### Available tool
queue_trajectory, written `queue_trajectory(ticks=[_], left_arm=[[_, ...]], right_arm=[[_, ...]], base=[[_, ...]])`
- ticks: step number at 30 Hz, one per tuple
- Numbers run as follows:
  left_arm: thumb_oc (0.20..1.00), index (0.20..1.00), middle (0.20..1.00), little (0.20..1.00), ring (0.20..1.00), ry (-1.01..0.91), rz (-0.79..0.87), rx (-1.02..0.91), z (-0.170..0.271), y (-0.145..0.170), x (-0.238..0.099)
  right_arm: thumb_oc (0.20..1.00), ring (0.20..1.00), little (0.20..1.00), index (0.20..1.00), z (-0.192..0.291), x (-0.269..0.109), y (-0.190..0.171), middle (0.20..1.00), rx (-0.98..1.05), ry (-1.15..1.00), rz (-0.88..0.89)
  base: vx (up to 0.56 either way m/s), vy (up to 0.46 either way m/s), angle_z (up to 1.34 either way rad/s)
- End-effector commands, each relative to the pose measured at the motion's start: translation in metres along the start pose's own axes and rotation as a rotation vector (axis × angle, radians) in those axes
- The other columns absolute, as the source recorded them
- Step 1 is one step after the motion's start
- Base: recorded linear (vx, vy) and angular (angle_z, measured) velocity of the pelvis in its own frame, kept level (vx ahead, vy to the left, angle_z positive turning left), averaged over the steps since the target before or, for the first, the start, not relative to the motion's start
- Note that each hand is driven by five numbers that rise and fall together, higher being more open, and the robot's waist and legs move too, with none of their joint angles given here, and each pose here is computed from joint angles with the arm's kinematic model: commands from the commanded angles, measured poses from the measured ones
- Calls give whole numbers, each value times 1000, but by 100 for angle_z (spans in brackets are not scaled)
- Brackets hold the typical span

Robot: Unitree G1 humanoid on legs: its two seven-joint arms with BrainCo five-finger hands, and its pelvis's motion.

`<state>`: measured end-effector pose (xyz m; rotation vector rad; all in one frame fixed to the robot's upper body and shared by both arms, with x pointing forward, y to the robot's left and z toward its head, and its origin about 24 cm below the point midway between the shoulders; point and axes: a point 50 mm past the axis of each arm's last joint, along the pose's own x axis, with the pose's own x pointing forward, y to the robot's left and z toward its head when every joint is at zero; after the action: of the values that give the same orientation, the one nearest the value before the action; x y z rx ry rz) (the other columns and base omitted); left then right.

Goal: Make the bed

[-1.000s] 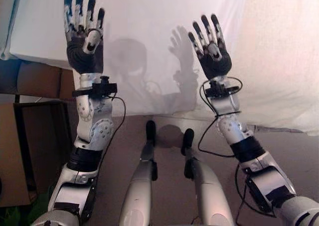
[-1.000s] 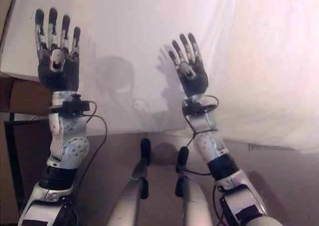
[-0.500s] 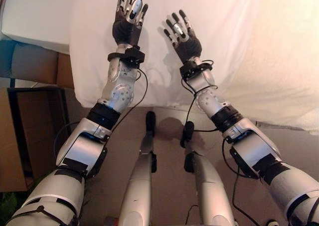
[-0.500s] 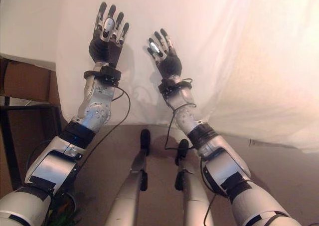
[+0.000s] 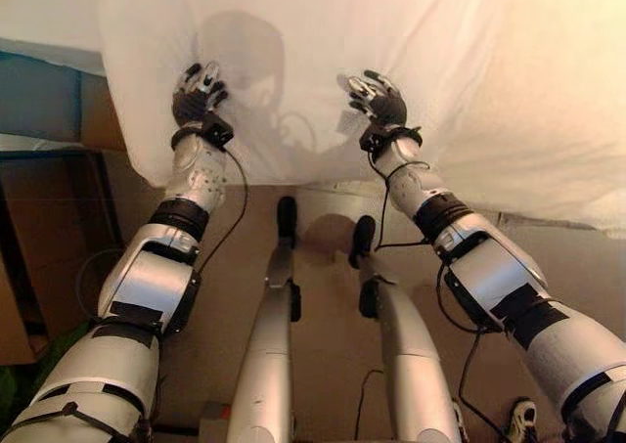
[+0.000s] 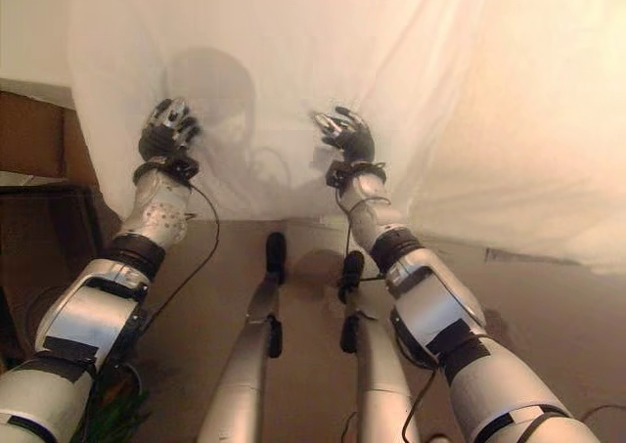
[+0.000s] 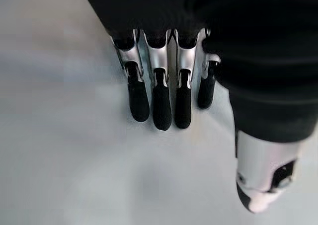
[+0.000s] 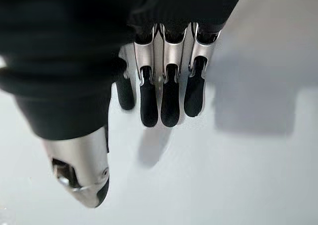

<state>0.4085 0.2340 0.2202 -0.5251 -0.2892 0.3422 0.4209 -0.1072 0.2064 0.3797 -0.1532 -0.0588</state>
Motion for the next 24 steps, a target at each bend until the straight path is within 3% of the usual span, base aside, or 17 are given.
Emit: queue_trajectory(ticks=[1,5,12,18,20,21,22,24], left_arm=[[1000,1000,1000,1000,1000,-27,196,16,8,50,3],[1000,1000,1000,1000,1000,-19,321,28,-1,92,-8],[1000,1000,1000,1000,1000,51,560,64,-34,168,-49],[1000,1000,1000,1000,1000,151,658,141,-75,204,-98],[1000,1000,1000,1000,1000,229,655,269,-88,220,-117],[1000,1000,1000,1000,1000,253,567,544,-85,223,-121],[1000,1000,1000,1000,1000,263,485,702,-84,224,-122],[1000,1000,1000,1000,1000,310,391,833,-89,230,-132]], right_arm=[[1000,1000,1000,1000,-16,-4,-57,1000,-48,50,-211],[1000,1000,1000,1000,-49,-26,-119,1000,-56,135,-391],[1000,1000,1000,1000,-114,-117,-236,1000,-58,339,-855],[1000,1000,1000,1000,-152,-191,-270,1000,-139,471,-997],[1000,1000,1000,1000,-155,-203,-275,1000,-188,484,-966],[1000,1000,1000,1000,-154,-208,-277,1000,-234,487,-929],[1000,1000,1000,1000,-149,-209,-282,1000,-263,476,-889],[1000,1000,1000,1000,-141,-210,-285,1000,-233,429,-821]], base=[[-4,14,5],[-33,15,6],[1,2,0],[-26,-1,3],[-22,-4,1],[-46,-7,-1],[-49,16,-1],[-112,6,-6]])
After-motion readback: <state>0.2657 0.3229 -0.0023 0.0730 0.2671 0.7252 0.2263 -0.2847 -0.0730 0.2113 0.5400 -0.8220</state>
